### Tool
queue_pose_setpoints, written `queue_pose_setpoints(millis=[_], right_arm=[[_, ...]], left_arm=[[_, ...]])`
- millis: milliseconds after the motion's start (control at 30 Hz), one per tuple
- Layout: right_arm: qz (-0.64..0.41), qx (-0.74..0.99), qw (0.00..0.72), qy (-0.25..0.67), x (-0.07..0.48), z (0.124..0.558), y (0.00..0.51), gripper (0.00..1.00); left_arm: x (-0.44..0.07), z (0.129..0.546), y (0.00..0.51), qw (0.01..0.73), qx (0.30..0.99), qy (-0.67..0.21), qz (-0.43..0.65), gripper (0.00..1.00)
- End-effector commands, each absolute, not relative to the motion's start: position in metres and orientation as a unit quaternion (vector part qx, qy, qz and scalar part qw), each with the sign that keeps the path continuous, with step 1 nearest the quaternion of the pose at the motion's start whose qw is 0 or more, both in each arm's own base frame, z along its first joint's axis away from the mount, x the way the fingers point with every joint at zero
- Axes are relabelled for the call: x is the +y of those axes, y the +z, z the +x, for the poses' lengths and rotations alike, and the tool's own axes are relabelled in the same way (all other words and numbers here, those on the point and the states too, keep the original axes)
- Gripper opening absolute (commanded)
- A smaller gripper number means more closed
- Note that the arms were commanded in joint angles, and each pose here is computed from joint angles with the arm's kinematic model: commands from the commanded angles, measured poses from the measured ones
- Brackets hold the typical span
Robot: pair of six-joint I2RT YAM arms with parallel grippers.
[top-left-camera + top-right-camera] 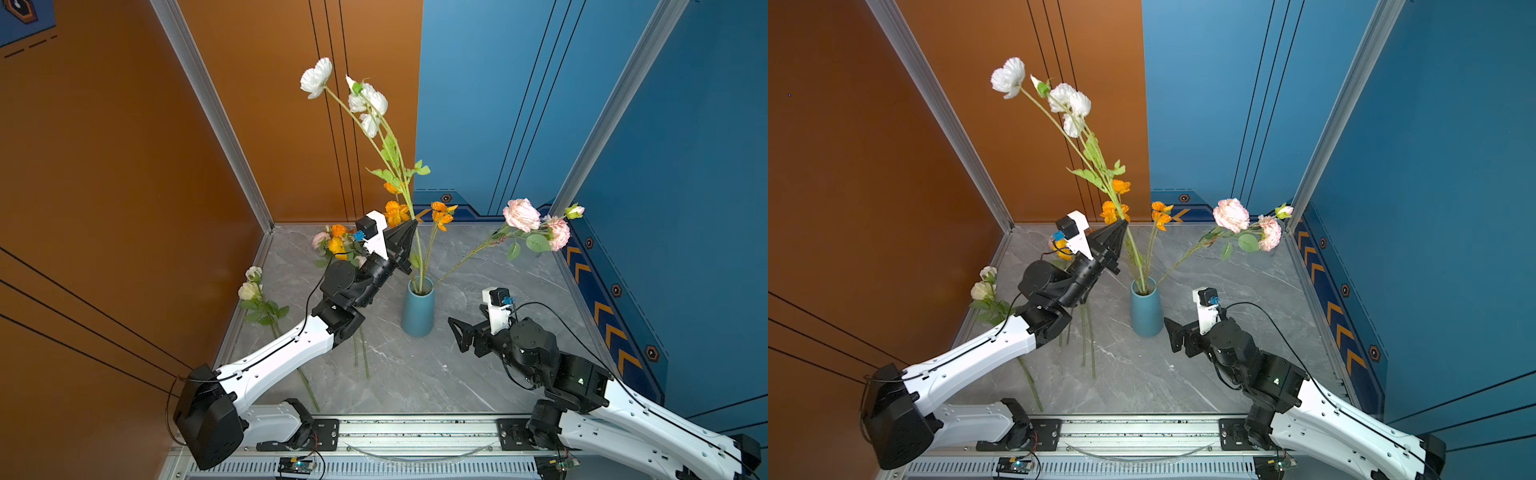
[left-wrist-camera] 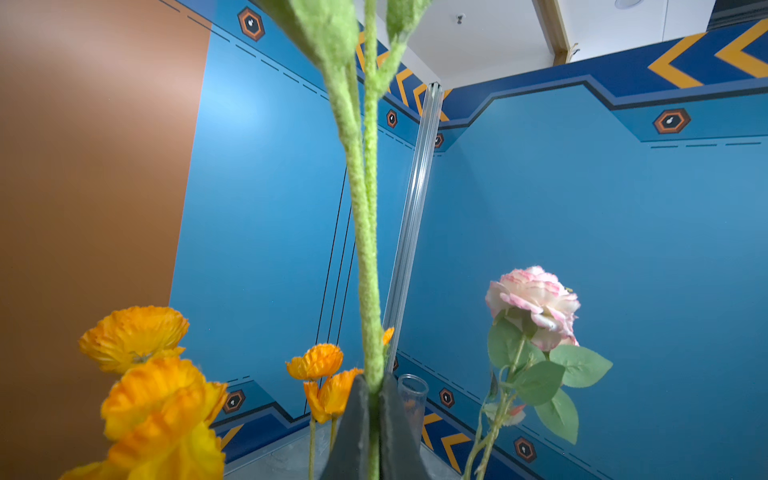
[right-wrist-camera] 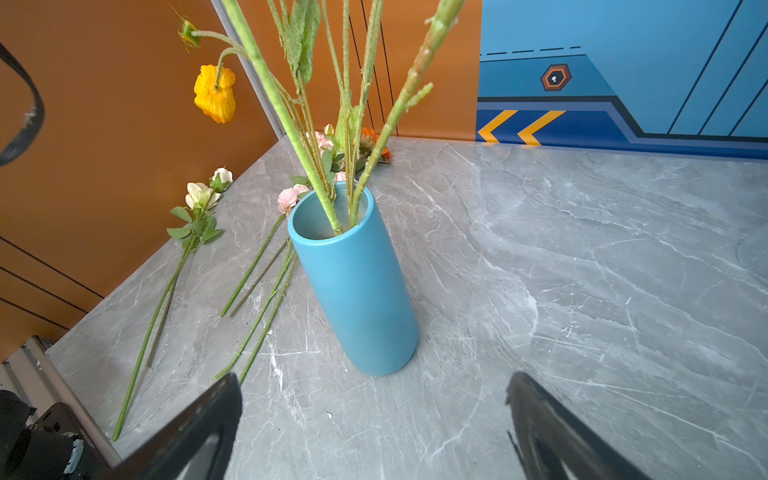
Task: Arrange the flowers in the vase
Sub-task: 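Lower the white flower stems into the blue vase with the left gripper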
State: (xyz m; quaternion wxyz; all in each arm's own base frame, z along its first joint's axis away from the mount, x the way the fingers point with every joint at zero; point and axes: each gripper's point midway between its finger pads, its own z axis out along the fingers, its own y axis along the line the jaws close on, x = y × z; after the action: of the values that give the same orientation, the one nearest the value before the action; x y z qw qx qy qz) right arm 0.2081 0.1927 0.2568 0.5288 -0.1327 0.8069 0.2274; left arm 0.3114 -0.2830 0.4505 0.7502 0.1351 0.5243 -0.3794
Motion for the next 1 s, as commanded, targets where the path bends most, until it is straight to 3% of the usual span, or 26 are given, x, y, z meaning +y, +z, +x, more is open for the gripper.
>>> queue_pose_setpoints(millis=[0,267,967], right_arm=[[-0.130,0.806,0.528,0.235,0.197,0.211,0.256,1.00],[-0.140,0.808,0.520,0.239,0.204,0.213,0.256,1.00],[-0.134,0.805,0.515,0.262,0.210,0.214,0.249,1.00]], left_arm=[[-0.285,0.294,0.463,0.778,0.469,-0.390,0.153,0.00],[-0.286,0.269,0.426,0.826,0.406,-0.354,0.165,0.00],[-0.289,0.276,0.319,0.781,0.527,-0.298,0.152,0.00]])
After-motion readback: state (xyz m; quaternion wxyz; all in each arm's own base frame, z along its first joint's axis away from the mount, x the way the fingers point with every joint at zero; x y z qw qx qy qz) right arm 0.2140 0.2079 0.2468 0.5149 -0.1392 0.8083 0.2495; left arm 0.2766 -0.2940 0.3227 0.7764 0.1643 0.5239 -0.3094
